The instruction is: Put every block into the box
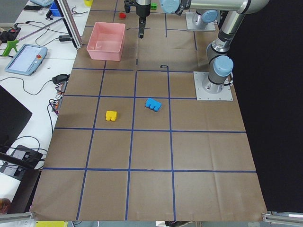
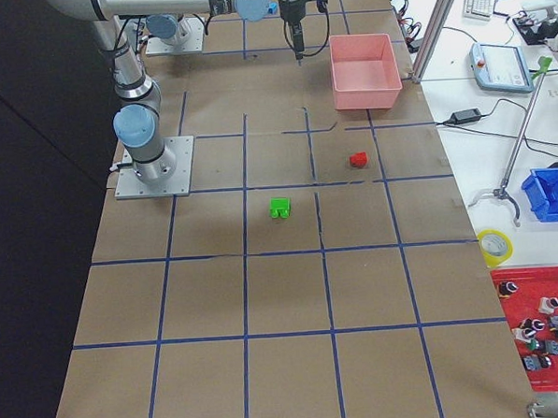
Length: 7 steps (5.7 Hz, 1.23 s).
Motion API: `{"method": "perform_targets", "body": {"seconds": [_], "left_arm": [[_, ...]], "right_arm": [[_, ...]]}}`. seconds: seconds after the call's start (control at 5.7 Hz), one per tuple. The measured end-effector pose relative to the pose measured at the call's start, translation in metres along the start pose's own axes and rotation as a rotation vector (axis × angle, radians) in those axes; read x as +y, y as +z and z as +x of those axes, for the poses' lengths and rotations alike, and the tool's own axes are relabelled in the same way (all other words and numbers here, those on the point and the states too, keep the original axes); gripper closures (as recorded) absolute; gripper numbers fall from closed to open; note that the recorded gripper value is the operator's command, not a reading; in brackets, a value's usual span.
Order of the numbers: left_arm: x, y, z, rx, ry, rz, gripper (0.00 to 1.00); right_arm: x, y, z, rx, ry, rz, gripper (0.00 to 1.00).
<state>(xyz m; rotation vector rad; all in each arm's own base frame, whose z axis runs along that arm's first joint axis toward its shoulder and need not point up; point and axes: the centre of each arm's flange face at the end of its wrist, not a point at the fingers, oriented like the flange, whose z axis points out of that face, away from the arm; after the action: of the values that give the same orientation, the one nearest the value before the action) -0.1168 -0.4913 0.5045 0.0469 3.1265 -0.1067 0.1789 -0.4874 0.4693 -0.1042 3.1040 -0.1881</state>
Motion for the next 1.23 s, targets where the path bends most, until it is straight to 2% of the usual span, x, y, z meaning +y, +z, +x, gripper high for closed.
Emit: {"method": "perform_targets", "body": {"seconds": [1.23], "left_arm": [[0.0002,-0.0001,0.0002,-0.001,0.001,0.000,0.00]], "right_arm": [[-0.0015,-0.0004,0.0001,-0.003,0.013,0.007,0.00]]}}
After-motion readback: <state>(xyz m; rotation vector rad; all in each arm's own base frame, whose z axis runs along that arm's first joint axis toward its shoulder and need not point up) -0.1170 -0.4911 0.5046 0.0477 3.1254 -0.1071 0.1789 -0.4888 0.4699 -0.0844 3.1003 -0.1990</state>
